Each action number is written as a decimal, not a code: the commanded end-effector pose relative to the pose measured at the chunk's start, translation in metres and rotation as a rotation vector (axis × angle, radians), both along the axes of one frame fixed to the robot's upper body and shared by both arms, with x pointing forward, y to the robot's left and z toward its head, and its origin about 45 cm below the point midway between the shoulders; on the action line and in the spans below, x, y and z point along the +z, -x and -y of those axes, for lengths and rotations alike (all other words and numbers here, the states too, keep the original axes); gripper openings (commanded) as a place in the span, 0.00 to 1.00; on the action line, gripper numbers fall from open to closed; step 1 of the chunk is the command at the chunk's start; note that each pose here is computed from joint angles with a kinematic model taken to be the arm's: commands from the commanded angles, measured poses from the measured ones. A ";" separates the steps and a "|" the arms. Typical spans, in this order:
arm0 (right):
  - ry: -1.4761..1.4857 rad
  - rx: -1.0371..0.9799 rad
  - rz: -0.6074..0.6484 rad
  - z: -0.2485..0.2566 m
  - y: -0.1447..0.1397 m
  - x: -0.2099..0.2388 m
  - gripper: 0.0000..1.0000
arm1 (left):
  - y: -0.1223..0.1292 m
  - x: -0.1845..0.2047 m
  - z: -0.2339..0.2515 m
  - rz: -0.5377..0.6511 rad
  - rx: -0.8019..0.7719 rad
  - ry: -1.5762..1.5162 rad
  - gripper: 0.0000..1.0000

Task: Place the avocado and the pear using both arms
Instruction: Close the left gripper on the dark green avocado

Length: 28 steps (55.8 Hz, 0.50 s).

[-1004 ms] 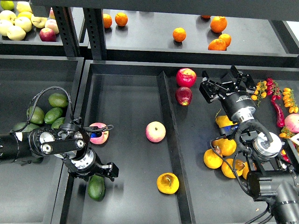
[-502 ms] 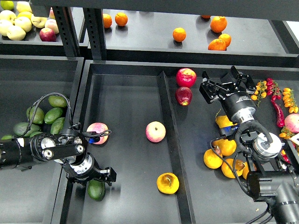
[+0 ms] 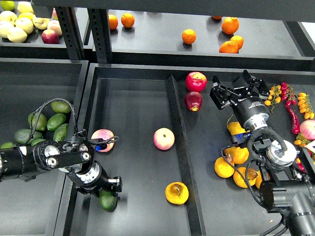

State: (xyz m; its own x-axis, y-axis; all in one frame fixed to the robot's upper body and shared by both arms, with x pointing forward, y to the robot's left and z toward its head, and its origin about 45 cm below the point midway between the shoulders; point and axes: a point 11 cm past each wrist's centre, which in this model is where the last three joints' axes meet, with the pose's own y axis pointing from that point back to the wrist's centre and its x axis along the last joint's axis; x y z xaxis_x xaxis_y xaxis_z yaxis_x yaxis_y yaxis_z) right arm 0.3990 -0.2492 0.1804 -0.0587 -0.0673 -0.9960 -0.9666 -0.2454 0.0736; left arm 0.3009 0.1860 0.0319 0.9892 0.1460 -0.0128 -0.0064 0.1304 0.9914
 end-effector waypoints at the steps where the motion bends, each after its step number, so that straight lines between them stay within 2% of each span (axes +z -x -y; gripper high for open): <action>1: 0.000 0.000 0.000 0.000 0.000 0.000 1.00 | 0.000 0.000 0.001 -0.018 0.040 0.022 0.23; 6: 0.000 0.000 0.001 0.000 0.000 0.000 1.00 | 0.001 0.001 0.003 -0.032 0.065 0.041 0.15; 11: -0.001 -0.001 0.002 0.000 0.000 0.000 1.00 | 0.001 0.001 0.004 -0.037 0.075 0.049 0.11; 23: 0.000 -0.003 -0.009 0.001 0.003 -0.004 1.00 | -0.003 0.009 0.007 -0.038 0.095 0.073 0.10; 28: -0.001 -0.004 -0.009 0.002 0.004 -0.004 1.00 | -0.021 0.026 0.006 -0.004 0.106 0.087 0.10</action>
